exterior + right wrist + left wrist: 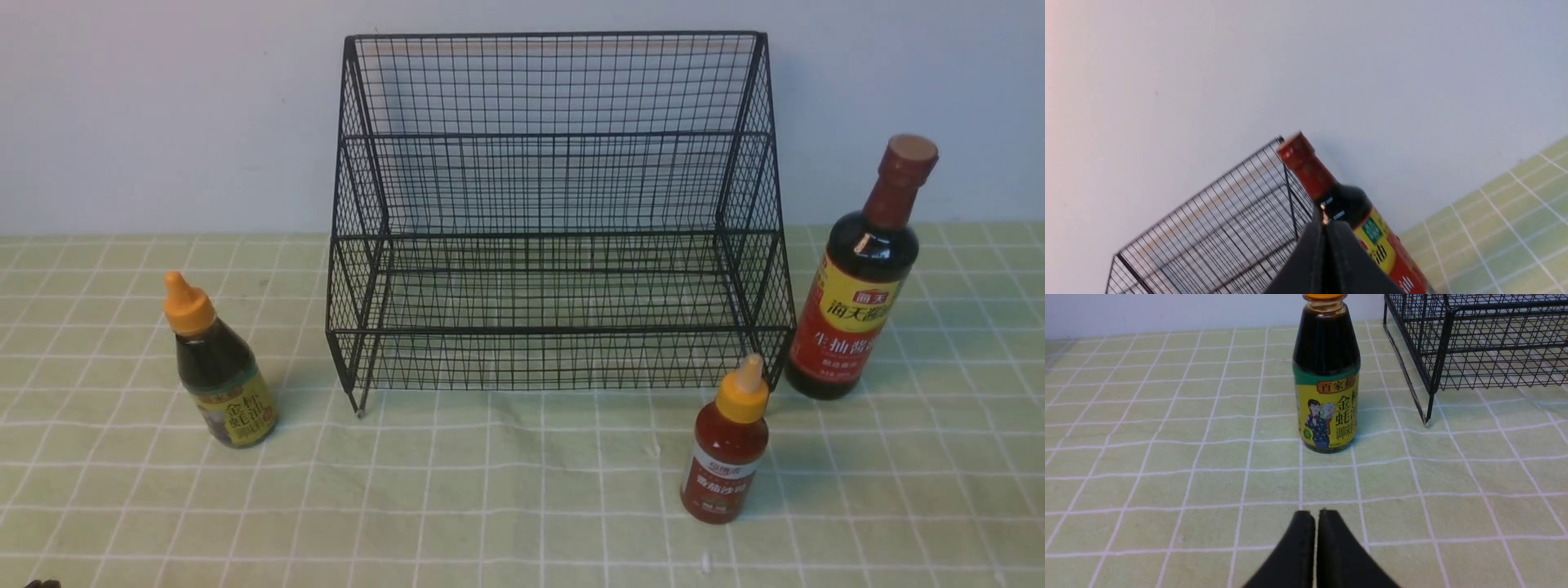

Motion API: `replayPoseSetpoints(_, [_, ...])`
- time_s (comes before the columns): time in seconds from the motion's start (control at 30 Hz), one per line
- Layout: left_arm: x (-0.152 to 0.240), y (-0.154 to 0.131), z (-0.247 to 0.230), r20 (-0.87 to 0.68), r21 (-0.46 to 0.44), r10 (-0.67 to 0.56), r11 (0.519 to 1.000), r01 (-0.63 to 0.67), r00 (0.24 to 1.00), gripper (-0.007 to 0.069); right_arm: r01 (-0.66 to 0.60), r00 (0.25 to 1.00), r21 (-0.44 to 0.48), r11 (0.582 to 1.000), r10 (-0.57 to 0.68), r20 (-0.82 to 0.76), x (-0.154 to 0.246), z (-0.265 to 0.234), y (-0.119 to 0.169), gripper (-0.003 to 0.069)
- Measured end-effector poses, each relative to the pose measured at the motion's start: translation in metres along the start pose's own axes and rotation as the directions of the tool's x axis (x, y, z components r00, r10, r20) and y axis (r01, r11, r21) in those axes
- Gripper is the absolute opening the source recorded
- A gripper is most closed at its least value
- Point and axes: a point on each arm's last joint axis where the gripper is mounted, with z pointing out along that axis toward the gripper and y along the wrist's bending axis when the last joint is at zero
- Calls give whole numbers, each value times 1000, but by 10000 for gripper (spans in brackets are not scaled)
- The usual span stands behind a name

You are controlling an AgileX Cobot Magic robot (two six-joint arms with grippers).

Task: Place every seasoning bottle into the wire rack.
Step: Use the right arm to grab the condiment bottle closest to it

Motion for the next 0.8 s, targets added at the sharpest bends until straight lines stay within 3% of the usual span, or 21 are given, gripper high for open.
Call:
replayPoseSetpoints(0.27, [0,0,0,0,0,0,1000,0,1000,-6,15,1000,-17,1000,-15,23,-5,0,3,-15])
replayPoseSetpoints(0.37, [0,0,0,0,0,0,1000,0,1000,-6,18,1000,-45,999,-18,-9,-21,0,20,-15])
replayPoseSetpoints(0.4, [0,0,0,0,0,0,1000,0,1000,-6,70,997,-64,996,-72,-36,-43,-1,39,-15])
replayPoseSetpoints(0.5, [0,0,0,0,0,0,1000,0,1000,-6,142,983,-58,988,-147,-110,-64,3,58,-15])
replayPoseSetpoints(0.57, [0,0,0,0,0,0,1000,0,1000,-6,262,910,-31,964,-258,-326,-87,20,82,-15])
replayPoseSetpoints(0.6, [0,0,0,0,0,0,1000,0,1000,-6,262,909,-32,965,-258,-327,-89,22,84,-15])
replayPoseSetpoints(0.7, [0,0,0,0,0,0,1000,0,1000,-6,390,722,-46,920,-336,-605,-95,53,97,-15])
replayPoseSetpoints(0.73, [0,0,0,0,0,0,1000,0,1000,-6,450,587,-88,889,-369,-721,-93,78,99,-15])
replayPoseSetpoints(0.8, [0,0,0,0,0,0,1000,0,1000,-6,491,471,-147,859,-403,-785,-93,98,102,-15])
